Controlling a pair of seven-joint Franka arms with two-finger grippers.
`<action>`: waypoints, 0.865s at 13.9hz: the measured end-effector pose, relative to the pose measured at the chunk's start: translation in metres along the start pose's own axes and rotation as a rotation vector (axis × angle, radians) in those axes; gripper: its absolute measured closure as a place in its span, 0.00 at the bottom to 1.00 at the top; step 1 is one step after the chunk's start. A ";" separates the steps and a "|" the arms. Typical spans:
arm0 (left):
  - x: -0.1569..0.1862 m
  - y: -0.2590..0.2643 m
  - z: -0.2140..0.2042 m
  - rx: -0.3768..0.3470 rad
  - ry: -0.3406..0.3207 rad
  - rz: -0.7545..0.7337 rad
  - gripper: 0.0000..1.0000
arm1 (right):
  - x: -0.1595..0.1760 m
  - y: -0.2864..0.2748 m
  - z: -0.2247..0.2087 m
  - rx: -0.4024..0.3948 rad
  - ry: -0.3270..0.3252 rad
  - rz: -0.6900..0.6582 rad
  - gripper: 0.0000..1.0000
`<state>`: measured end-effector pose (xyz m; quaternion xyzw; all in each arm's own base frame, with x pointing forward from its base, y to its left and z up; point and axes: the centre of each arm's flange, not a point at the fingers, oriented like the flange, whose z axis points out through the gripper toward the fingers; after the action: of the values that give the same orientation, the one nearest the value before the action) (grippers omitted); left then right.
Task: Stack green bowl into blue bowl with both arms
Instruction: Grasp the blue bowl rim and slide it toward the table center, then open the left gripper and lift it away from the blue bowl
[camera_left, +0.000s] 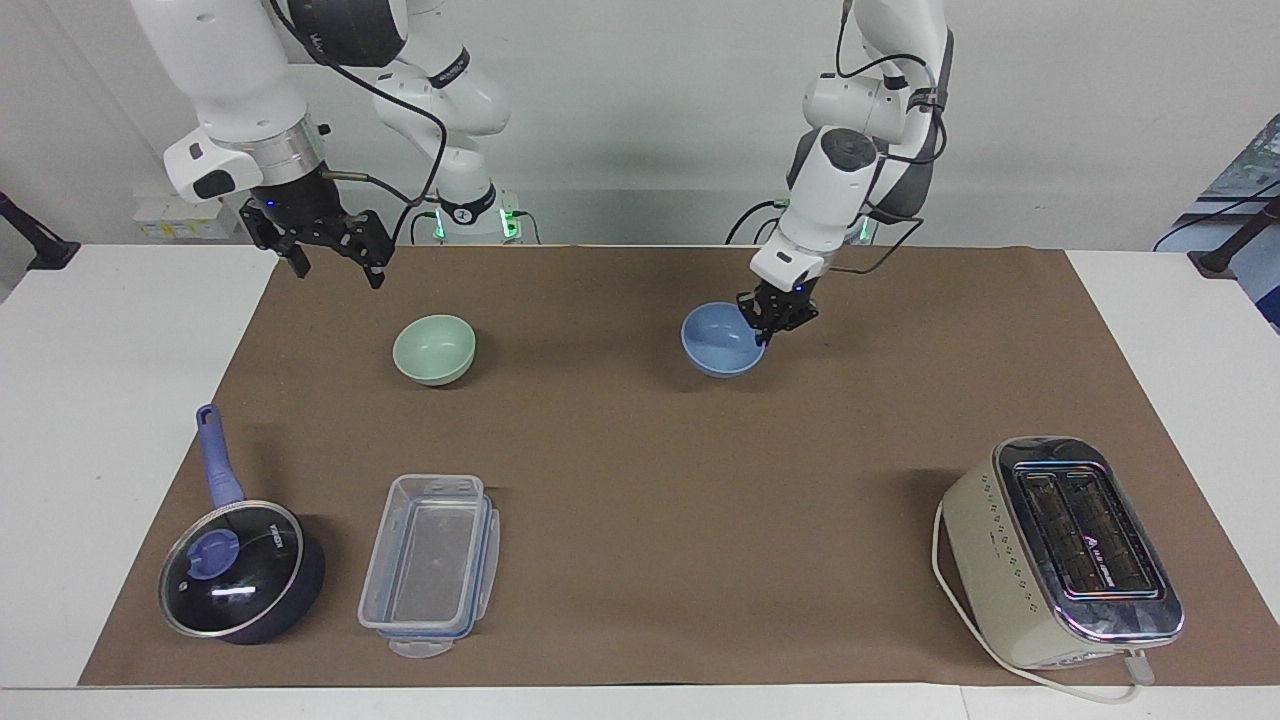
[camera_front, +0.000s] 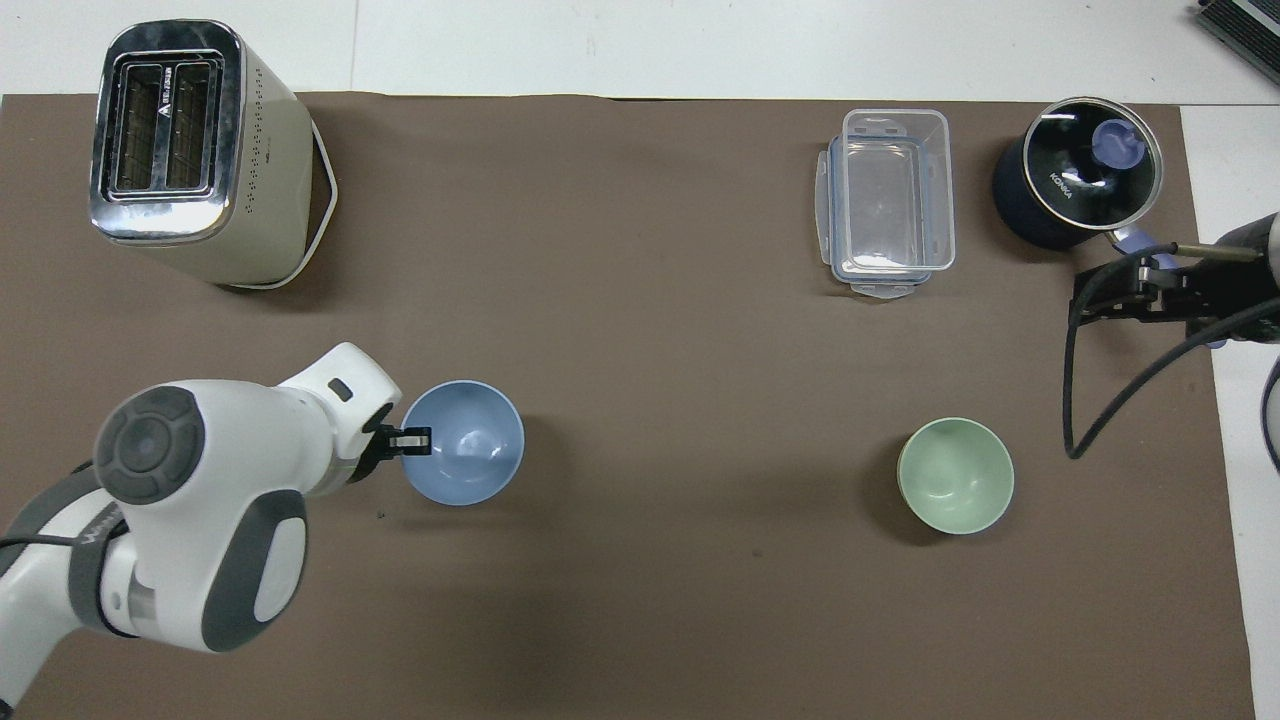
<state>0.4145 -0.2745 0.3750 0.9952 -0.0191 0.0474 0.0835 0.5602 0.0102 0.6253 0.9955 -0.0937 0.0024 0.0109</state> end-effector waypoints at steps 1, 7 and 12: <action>-0.010 0.012 0.011 -0.006 0.004 0.001 0.96 | 0.000 0.000 0.000 0.000 0.000 0.000 0.00; -0.036 0.033 0.043 -0.027 0.031 -0.016 0.76 | 0.000 0.000 0.000 0.000 -0.001 0.000 0.00; 0.034 -0.001 -0.013 -0.006 0.000 -0.050 0.19 | 0.001 0.000 0.000 0.002 0.010 0.000 0.00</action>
<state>0.4470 -0.2719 0.3911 0.9951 0.0056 0.0455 0.0879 0.5614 0.0102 0.6256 0.9955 -0.0935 0.0074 0.0103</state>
